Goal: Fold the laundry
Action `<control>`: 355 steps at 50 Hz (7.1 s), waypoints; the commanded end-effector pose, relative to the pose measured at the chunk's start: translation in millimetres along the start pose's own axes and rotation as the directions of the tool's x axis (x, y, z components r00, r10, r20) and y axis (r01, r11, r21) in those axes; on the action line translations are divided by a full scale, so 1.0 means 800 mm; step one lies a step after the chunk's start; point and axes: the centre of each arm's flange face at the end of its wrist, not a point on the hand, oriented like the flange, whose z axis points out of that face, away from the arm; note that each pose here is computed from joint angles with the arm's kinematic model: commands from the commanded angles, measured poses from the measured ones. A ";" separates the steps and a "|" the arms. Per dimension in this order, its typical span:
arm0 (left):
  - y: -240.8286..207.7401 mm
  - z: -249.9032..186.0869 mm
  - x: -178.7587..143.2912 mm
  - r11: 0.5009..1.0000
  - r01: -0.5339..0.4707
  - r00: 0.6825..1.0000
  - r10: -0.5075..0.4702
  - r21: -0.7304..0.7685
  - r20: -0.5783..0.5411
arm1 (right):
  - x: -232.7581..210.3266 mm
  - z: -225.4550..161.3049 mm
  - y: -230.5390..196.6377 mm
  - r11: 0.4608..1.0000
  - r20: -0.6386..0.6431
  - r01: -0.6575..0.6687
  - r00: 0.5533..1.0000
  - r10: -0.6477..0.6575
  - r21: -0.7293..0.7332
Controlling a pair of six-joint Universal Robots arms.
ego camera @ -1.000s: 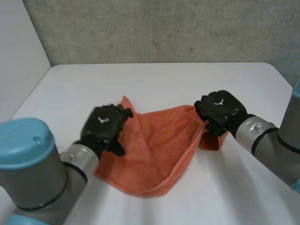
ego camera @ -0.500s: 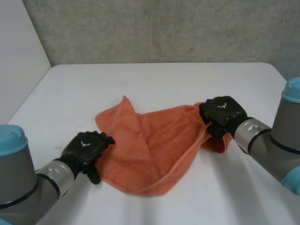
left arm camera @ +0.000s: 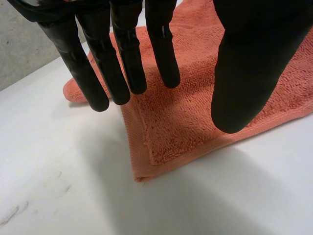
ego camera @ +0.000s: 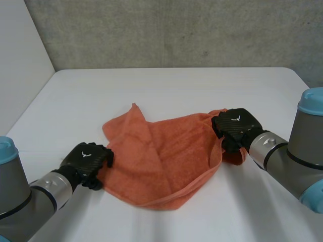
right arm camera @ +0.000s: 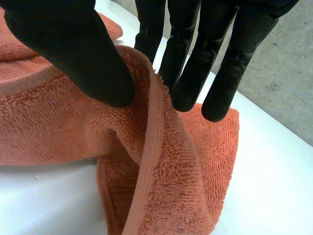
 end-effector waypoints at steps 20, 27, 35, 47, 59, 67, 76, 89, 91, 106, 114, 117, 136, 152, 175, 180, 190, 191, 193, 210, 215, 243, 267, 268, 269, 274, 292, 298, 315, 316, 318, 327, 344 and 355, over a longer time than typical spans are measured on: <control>0.013 0.010 -0.001 0.999 -0.033 0.999 0.033 -0.035 -0.012 | -0.003 0.005 0.009 1.000 0.010 -0.001 1.000 0.001 -0.021; 0.015 0.017 -0.001 0.999 -0.034 0.999 0.034 -0.042 -0.018 | -0.002 0.005 0.009 1.000 0.009 0.001 1.000 0.000 -0.021; 0.016 0.023 -0.001 0.998 -0.035 0.999 0.034 -0.043 -0.022 | -0.003 0.005 0.010 1.000 0.011 0.000 1.000 0.000 -0.024; 0.013 0.027 -0.004 0.999 -0.039 0.999 0.038 -0.032 -0.018 | -0.003 0.005 0.011 1.000 0.013 -0.001 1.000 0.001 -0.026; 0.017 0.031 -0.002 0.998 -0.038 0.999 0.036 -0.041 -0.027 | -0.005 0.006 0.015 0.999 0.016 -0.003 1.000 0.004 -0.036; 0.017 0.032 -0.002 0.998 -0.038 0.999 0.037 -0.041 -0.025 | -0.005 0.006 0.015 0.999 0.016 -0.003 1.000 0.004 -0.036; 0.013 0.033 -0.003 0.999 -0.047 0.999 0.047 -0.019 -0.014 | -0.005 0.006 0.016 0.999 0.017 -0.003 1.000 0.004 -0.037; -0.014 0.020 -0.007 0.995 -0.072 0.997 0.070 0.068 0.029 | -0.003 0.007 0.012 1.000 0.011 -0.002 1.000 0.002 -0.030; -0.015 0.020 -0.008 0.995 -0.072 0.997 0.070 0.070 0.031 | -0.001 0.007 0.010 1.000 0.006 -0.001 1.000 0.001 -0.026; 0.003 0.011 0.003 0.998 -0.056 0.998 0.056 0.013 -0.007 | -0.005 0.006 0.013 0.999 0.014 -0.002 1.000 0.003 -0.035; 0.008 0.008 0.002 0.999 -0.047 0.999 0.047 -0.011 -0.009 | -0.005 0.006 0.012 0.999 0.015 -0.002 1.000 0.002 -0.034; 0.010 0.008 0.003 0.999 -0.045 0.999 0.045 -0.017 -0.013 | -0.005 0.006 0.013 0.999 0.016 -0.002 1.000 0.003 -0.035; 0.018 0.018 0.003 0.999 -0.040 0.999 0.039 -0.034 -0.022 | -0.005 0.006 0.014 0.999 0.017 -0.003 1.000 0.004 -0.039; 0.022 0.026 0.003 0.998 -0.039 0.999 0.038 -0.039 -0.026 | -0.006 0.005 0.015 0.999 0.021 -0.003 1.000 0.004 -0.043; -0.001 0.026 -0.009 0.996 -0.071 0.997 0.070 0.055 0.029 | -0.002 0.004 0.008 1.000 0.009 0.001 1.000 -0.001 -0.030; -0.042 0.002 -0.031 0.982 -0.107 0.989 0.089 0.156 0.119 | 0.009 -0.008 -0.016 1.000 -0.015 0.021 1.000 -0.021 0.001; -0.061 -0.042 -0.044 0.983 -0.102 0.982 0.075 0.150 0.175 | 0.001 -0.071 -0.038 0.962 0.108 0.196 0.978 -0.178 -0.191; -0.061 -0.042 -0.044 0.983 -0.102 0.982 0.075 0.150 0.175 | 0.001 -0.071 -0.038 0.962 0.108 0.196 0.978 -0.178 -0.191; -0.050 -0.041 -0.038 0.992 -0.076 0.988 0.061 0.097 0.144 | -0.005 -0.080 -0.030 0.940 0.164 0.244 0.964 -0.209 -0.240; -0.123 0.059 -0.073 0.953 -0.249 0.947 0.202 0.174 0.249 | 0.055 0.033 -0.072 0.945 -0.077 0.310 0.945 -0.318 -0.100; -0.230 0.052 -0.110 0.856 -0.343 0.885 0.156 0.386 0.439 | 0.107 0.045 -0.184 0.901 -0.397 0.340 0.892 -0.217 0.270; -0.084 0.054 -0.072 0.950 -0.160 0.923 0.048 0.269 0.382 | 0.022 0.037 -0.009 0.987 0.042 0.124 0.992 -0.120 -0.103; -0.051 0.059 -0.083 0.973 -0.123 0.920 0.037 0.197 0.390 | 0.076 0.000 0.016 0.980 -0.158 -0.199 0.967 0.200 0.021; -0.049 0.059 -0.083 0.974 -0.121 0.920 0.037 0.192 0.389 | 0.082 -0.008 0.027 0.975 -0.183 -0.221 0.958 0.218 0.009; -0.048 0.059 -0.082 0.974 -0.120 0.921 0.037 0.191 0.388 | 0.084 -0.011 0.032 0.974 -0.190 -0.228 0.956 0.224 0.003; -0.047 0.059 -0.082 0.975 -0.119 0.921 0.037 0.189 0.387 | 0.092 -0.022 0.053 0.962 -0.202 -0.271 0.944 0.259 -0.032; -0.047 0.059 -0.080 0.974 -0.120 0.924 0.039 0.190 0.380 | 0.102 0.001 0.107 0.943 -0.168 -0.330 0.933 0.319 -0.040; -0.048 0.059 -0.080 0.974 -0.120 0.924 0.039 0.191 0.381 | 0.111 0.017 0.115 0.945 -0.174 -0.326 0.933 0.316 -0.032; -0.058 0.049 -0.081 0.972 -0.124 0.921 0.036 0.202 0.388 | 0.161 0.002 0.024 0.971 -0.271 -0.167 0.940 0.208 0.169; -0.063 0.043 -0.081 0.970 -0.127 0.920 0.036 0.208 0.391 | 0.164 -0.011 -0.001 0.969 -0.280 -0.134 0.941 0.190 0.207; -0.073 0.031 -0.080 0.969 -0.129 0.919 0.036 0.212 0.392 | 0.163 -0.031 -0.029 0.968 -0.278 -0.107 0.945 0.170 0.227; -0.113 -0.021 -0.074 0.960 -0.144 0.917 0.039 0.240 0.397 | 0.145 -0.081 -0.064 0.999 -0.231 0.047 0.972 -0.051 -0.021; -0.038 0.053 -0.060 0.991 -0.123 0.957 0.133 -0.056 0.257 | 0.104 -0.012 0.042 0.865 0.060 0.208 0.977 -0.203 -0.457; -0.288 0.046 -0.159 0.791 -0.395 0.815 0.067 0.467 0.576 | 0.202 0.038 -0.162 0.909 -0.519 0.368 0.825 -0.223 0.195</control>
